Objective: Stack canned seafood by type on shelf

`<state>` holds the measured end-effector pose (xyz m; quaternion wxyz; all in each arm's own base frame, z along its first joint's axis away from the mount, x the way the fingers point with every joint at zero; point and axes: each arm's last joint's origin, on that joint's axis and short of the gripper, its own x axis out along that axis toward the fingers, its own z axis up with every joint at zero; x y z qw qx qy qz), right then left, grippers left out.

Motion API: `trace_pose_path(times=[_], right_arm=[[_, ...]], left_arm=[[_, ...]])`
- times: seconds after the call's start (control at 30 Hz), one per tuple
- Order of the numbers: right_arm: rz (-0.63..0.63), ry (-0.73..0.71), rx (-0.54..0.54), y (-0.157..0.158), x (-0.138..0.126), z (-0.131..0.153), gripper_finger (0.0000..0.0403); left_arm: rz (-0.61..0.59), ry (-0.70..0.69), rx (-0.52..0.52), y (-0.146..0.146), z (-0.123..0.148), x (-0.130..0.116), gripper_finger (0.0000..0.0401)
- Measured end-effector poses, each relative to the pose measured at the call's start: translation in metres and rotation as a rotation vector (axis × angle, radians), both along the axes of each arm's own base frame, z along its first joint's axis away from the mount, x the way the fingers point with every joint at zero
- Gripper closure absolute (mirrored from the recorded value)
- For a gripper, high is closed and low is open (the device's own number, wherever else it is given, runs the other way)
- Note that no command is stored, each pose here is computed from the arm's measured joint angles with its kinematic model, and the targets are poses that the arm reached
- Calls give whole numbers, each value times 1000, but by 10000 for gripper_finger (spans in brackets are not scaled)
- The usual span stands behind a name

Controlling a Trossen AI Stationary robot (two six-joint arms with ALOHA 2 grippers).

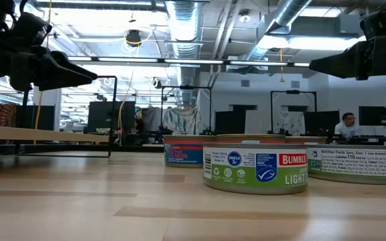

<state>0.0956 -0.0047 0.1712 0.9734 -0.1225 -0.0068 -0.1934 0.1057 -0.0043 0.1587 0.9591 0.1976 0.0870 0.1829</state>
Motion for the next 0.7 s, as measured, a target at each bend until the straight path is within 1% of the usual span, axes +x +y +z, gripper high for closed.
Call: trace_pose_path(times=[0.2, 0.27, 0.3, 0.43, 0.57, 0.67, 0.7], right_arm=[[0, 0, 0, 0, 0, 0, 179], [0, 0, 0, 0, 0, 0, 179], [0, 0, 0, 0, 0, 0, 179], [1, 0, 0, 0, 0, 0, 179], [0, 0, 0, 0, 0, 0, 179], [0, -6, 2, 0, 0, 0, 179], [2, -17, 18, 0, 0, 1, 179]], left_arm=[[-2, 3, 16, 0, 0, 0, 137], [-17, -18, -9, 0, 2, 0, 137], [-44, -44, -53, -1, 3, 1, 137], [-177, -188, -286, -5, 11, 2, 137], [-232, -284, -422, -7, 17, 2, 137], [-235, -326, -495, -7, 19, 2, 137], [-234, -331, -522, -7, 19, 2, 137]])
